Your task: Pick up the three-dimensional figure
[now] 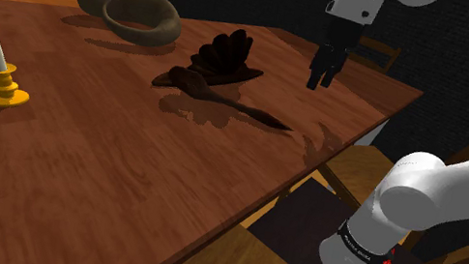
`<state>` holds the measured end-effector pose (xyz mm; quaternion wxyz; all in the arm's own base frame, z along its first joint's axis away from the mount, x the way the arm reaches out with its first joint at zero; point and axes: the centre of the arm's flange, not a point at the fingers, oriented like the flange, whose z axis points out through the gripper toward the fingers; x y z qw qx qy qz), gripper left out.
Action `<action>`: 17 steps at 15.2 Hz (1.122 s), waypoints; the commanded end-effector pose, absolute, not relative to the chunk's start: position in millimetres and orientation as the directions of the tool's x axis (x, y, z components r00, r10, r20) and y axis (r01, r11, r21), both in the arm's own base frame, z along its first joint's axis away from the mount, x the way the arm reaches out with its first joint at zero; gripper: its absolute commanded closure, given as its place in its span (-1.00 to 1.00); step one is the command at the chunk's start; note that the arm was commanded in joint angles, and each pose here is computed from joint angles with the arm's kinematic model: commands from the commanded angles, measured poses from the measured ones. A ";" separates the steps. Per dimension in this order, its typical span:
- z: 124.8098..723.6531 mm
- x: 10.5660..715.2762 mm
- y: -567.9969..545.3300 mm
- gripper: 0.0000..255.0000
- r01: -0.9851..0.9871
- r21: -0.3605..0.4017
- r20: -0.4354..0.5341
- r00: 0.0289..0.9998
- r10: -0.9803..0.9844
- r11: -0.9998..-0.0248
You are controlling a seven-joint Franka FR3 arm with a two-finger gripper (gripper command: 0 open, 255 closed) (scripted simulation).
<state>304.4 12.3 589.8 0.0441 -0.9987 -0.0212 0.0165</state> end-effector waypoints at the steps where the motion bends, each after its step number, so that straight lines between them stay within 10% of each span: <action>1: 589.8 304.4 12.3 -1.00 0.041 -0.089 -0.031 0.999 0.044 -0.995; 17: 640.2 447.9 129.8 -1.00 0.715 0.074 0.101 0.688 0.719 -0.695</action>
